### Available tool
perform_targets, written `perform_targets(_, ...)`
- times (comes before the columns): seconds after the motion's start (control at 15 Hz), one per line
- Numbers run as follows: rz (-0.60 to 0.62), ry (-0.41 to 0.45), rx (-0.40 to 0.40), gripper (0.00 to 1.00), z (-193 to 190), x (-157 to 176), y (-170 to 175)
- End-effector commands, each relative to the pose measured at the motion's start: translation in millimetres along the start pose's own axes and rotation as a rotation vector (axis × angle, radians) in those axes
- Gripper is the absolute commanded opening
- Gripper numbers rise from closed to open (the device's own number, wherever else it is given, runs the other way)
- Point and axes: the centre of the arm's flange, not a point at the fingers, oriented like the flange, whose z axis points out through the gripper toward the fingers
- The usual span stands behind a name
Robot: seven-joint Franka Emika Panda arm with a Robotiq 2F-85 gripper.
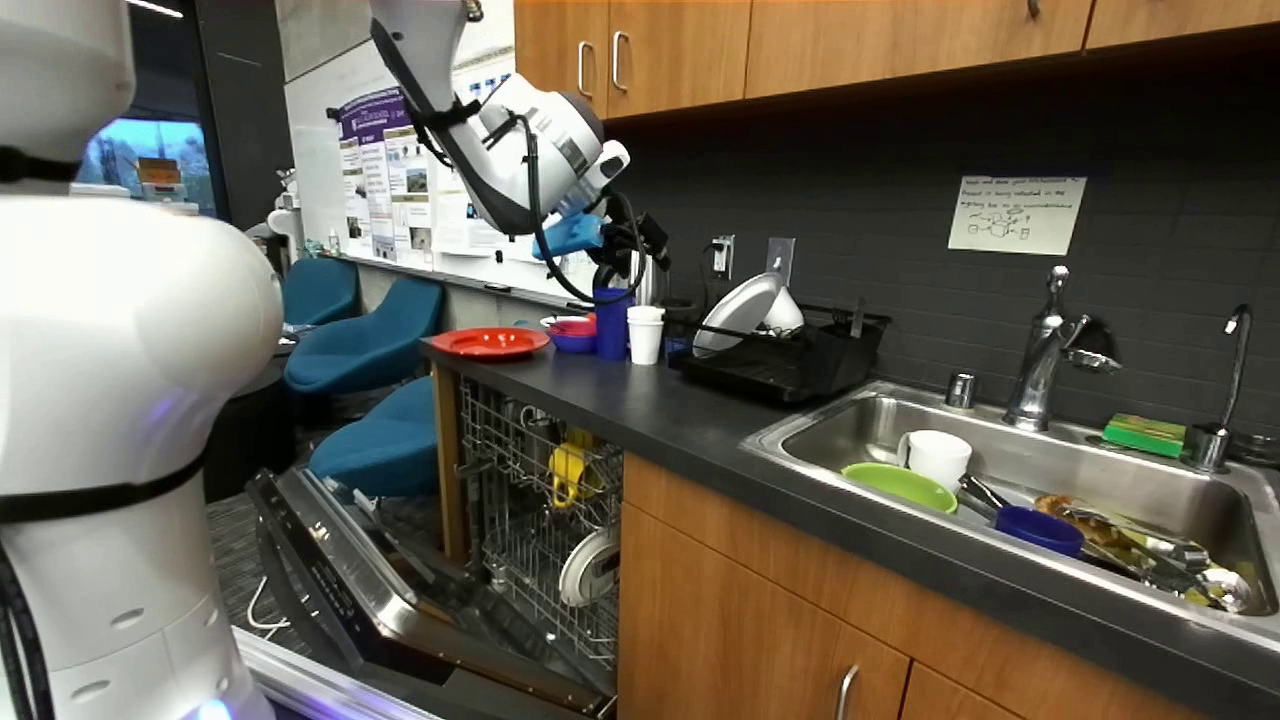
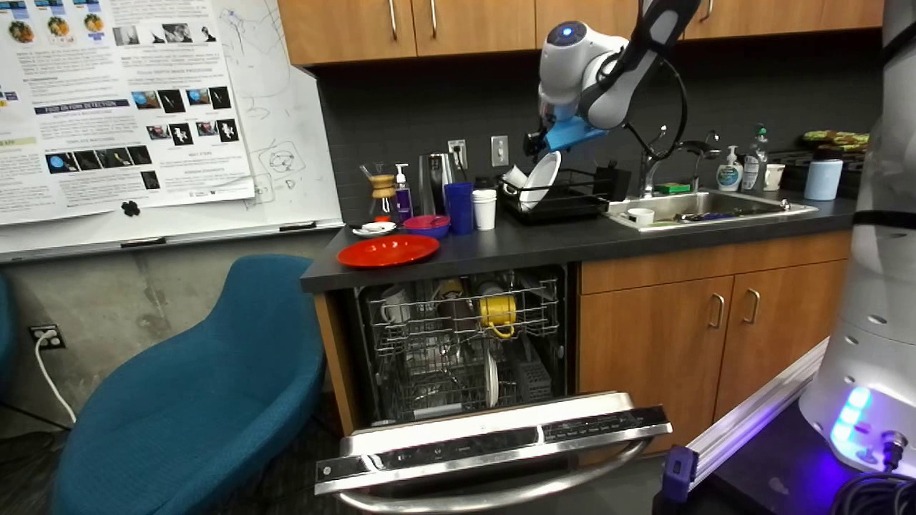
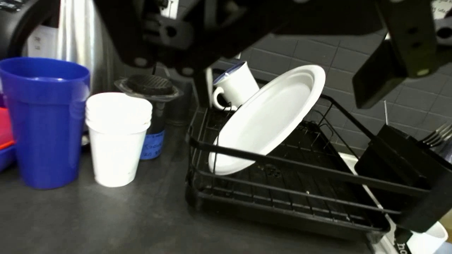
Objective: Put the white plate on the dishrack.
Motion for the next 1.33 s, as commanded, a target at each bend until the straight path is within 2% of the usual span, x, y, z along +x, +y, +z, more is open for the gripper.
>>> perform_targets(0.0, -0.062, -0.142, 0.114, 1.00, -53.2, -28.0, 16.1)
perform_targets(0.2, -0.139, -0.256, 0.197, 1.00, -80.2, -64.1, 21.0)
perform_targets(0.4, -0.242, -0.411, 0.206, 1.00, -98.8, -100.5, 28.4)
perform_targets(0.47, -0.267, -0.467, 0.201, 1.00, -103.3, -109.3, 35.3)
perform_targets(0.73, -0.359, -0.682, 0.265, 1.00, -118.2, -134.8, 71.5)
perform_targets(0.93, -0.417, -0.808, 0.315, 1.00, -127.7, -147.2, 98.2)
perform_targets(1.13, -0.446, -0.880, 0.334, 1.00, -136.3, -159.0, 119.9)
perform_targets(1.2, -0.431, -0.858, 0.308, 1.00, -122.9, -152.4, 105.9)
perform_targets(1.27, -0.436, -0.871, 0.311, 1.00, -125.2, -154.3, 111.4)
